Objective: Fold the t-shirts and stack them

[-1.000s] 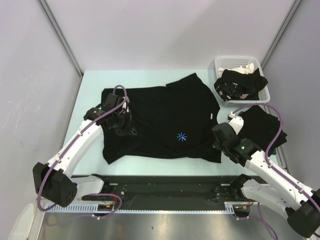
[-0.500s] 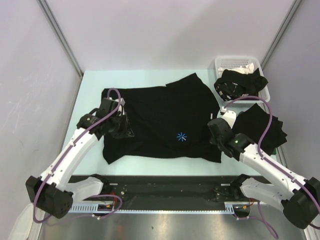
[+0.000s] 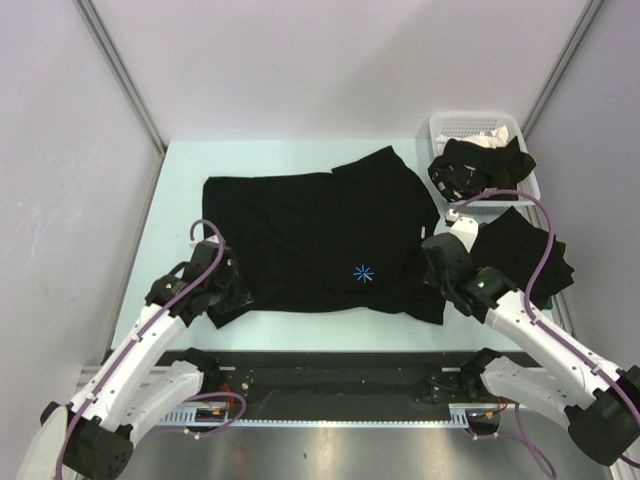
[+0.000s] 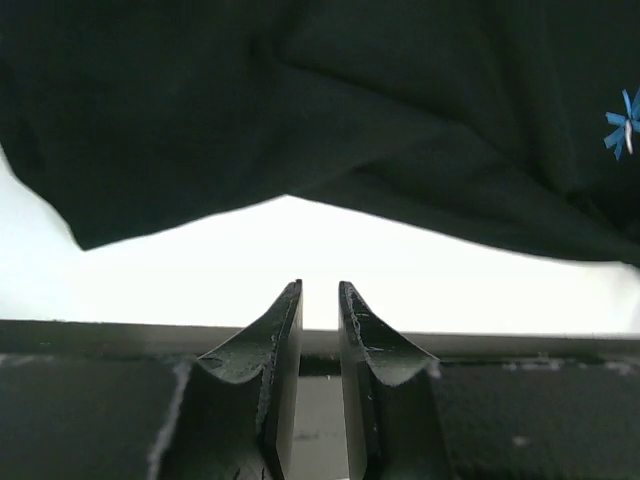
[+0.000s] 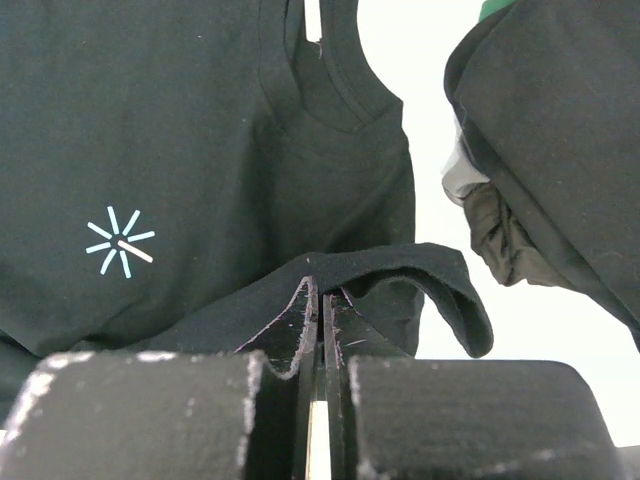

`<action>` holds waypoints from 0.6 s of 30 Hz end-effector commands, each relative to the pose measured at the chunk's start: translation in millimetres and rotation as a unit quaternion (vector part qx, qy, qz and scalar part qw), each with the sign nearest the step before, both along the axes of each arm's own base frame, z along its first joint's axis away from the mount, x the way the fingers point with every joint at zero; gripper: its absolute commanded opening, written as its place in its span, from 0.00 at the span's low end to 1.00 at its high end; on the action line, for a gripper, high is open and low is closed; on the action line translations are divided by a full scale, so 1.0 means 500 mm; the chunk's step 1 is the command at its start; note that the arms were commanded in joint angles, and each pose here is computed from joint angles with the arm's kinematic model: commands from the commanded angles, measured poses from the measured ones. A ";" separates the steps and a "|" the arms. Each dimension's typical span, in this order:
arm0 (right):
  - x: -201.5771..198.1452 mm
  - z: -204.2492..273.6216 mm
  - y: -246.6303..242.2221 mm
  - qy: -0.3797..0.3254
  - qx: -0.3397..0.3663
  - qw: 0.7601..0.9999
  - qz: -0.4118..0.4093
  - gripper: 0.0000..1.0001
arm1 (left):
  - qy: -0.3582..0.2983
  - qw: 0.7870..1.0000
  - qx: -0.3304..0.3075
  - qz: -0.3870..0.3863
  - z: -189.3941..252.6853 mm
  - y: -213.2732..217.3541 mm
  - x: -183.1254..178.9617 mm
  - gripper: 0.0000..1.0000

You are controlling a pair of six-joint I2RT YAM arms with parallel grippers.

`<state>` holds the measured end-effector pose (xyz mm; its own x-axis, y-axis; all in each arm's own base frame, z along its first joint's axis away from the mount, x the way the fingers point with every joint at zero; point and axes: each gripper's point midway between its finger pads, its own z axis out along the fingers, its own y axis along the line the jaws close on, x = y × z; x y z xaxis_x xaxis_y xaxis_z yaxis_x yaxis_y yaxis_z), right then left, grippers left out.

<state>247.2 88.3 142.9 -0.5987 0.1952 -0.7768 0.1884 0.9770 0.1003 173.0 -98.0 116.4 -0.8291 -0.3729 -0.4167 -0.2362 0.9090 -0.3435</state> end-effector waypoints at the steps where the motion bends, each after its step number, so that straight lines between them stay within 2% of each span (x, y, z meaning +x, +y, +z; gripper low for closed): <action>1: 0.006 0.041 -0.011 -0.025 0.002 1.000 -0.010 0.00 | -0.033 0.997 0.010 0.062 0.002 0.021 0.033 0.26; 10: -0.010 0.046 -0.024 -0.023 0.006 1.000 -0.017 0.00 | -0.009 0.989 0.023 0.144 -0.051 0.042 0.045 0.25; 18: -0.021 0.042 -0.037 -0.014 0.003 1.000 -0.020 0.00 | 0.024 0.976 0.065 0.207 -0.110 0.074 0.044 0.25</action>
